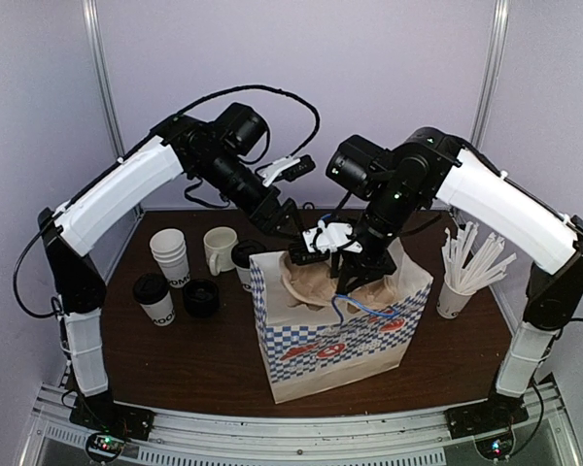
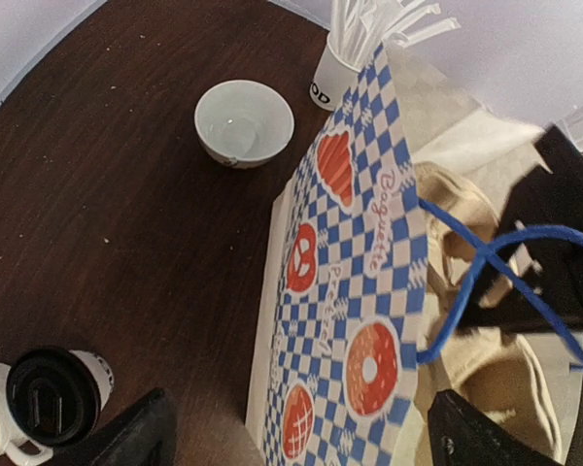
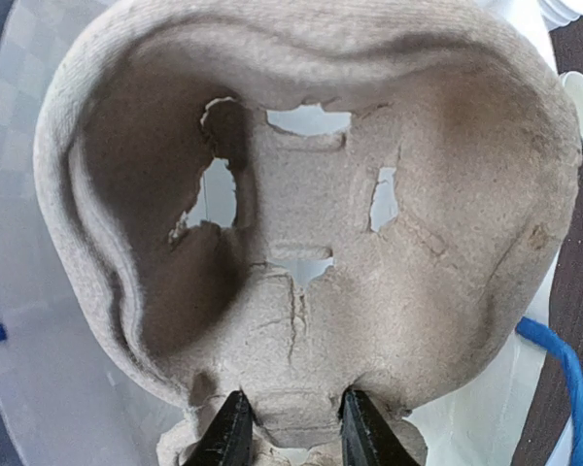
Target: Pack the takeout coffee
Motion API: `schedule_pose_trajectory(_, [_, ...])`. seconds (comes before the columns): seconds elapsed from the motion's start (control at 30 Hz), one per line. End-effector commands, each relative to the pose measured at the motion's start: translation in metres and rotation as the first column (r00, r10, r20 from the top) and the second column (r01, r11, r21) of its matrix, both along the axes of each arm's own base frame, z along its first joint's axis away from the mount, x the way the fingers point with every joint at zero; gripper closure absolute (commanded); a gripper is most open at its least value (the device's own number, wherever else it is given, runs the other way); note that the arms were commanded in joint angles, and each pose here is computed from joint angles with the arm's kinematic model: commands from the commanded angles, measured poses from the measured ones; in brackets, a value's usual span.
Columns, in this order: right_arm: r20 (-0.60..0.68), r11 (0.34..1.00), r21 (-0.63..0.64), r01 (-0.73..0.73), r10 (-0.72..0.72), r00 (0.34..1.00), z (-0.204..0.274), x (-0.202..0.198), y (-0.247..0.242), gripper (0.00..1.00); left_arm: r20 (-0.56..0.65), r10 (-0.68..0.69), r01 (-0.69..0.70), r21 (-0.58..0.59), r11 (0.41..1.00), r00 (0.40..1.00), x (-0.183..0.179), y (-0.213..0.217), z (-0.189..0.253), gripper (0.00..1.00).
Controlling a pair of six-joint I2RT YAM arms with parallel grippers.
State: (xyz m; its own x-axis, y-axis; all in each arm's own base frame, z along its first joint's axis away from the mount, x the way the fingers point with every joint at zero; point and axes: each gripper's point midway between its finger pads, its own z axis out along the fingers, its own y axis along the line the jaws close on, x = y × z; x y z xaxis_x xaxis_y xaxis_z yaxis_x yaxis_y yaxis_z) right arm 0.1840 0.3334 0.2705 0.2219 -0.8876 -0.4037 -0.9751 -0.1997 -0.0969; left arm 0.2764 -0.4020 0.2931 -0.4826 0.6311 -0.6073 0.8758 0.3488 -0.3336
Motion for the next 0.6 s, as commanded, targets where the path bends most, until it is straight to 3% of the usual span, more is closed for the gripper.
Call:
schedule_pose_trajectory(0.0, [0.03, 0.995, -0.095, -0.007, 0.01, 1.0, -0.022, 0.007, -0.005, 0.71, 0.206, 0.019, -0.01, -0.042, 0.999, 0.978, -0.005, 0.031, 0.045, 0.03])
schedule_pose_trajectory(0.33, [0.055, 0.981, -0.191, -0.014, 0.025, 0.998, -0.054, 0.018, -0.001, 0.69, 0.408, 0.241, -0.248, -0.037, 0.968, 0.881, 0.011, 0.101, 0.065, 0.02])
schedule_pose_trajectory(0.57, [0.079, 0.963, -0.266, -0.028, 0.051, 0.996, -0.082, 0.021, 0.002, 0.69, 0.39, 0.365, -0.359, -0.092, 0.929, 0.845, 0.021, 0.132, 0.06, 0.02])
